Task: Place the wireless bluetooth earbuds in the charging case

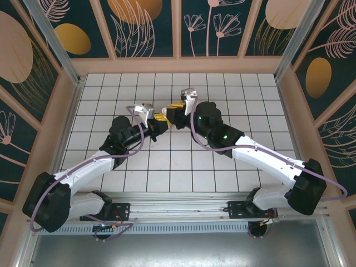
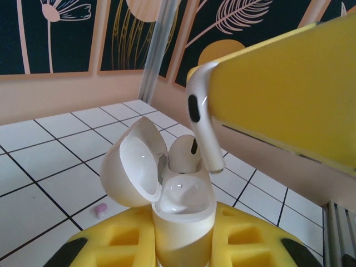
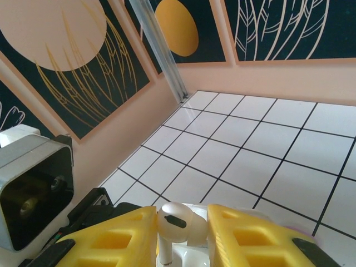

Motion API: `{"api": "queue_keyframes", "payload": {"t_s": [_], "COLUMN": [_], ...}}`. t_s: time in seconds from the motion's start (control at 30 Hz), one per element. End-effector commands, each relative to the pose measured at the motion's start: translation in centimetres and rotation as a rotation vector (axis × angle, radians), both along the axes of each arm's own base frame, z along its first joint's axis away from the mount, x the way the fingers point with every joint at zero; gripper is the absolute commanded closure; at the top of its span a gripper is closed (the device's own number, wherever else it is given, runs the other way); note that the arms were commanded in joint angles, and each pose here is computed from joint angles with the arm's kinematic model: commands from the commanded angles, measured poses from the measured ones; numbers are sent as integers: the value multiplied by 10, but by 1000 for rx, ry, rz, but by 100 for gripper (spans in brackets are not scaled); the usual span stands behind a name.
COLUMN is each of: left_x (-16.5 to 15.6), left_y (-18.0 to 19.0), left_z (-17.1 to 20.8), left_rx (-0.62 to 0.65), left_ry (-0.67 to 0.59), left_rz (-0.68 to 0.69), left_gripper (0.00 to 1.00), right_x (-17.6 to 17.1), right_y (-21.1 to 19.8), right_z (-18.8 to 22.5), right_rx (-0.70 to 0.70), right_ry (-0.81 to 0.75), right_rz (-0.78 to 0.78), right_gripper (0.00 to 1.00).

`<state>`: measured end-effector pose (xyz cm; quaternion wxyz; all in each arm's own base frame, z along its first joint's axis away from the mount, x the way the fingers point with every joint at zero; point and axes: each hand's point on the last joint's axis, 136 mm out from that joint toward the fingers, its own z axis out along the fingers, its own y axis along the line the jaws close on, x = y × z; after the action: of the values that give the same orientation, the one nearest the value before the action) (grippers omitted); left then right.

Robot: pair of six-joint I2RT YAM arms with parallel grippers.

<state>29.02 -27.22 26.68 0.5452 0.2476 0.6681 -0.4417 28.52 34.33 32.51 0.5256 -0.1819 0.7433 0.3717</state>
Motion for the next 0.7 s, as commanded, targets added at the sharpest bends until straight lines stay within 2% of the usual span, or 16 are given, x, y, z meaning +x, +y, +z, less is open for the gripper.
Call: {"api": "queue_keyframes", "payload": {"t_s": [0.0, 0.67], "left_x": [1, -12], "left_y": [-1, -1], "left_z": [22, 31], "left_rx": [-34, -67], "left_ry": [-35, -83], "left_rz": [11, -35], "left_gripper": [100, 100], "right_x": [-3, 7], "right_y": [8, 8], "right_z": [9, 0], "right_rx": [36, 4], "right_ry": [-25, -39], "right_rz": [26, -15], "right_gripper": [71, 71]}}
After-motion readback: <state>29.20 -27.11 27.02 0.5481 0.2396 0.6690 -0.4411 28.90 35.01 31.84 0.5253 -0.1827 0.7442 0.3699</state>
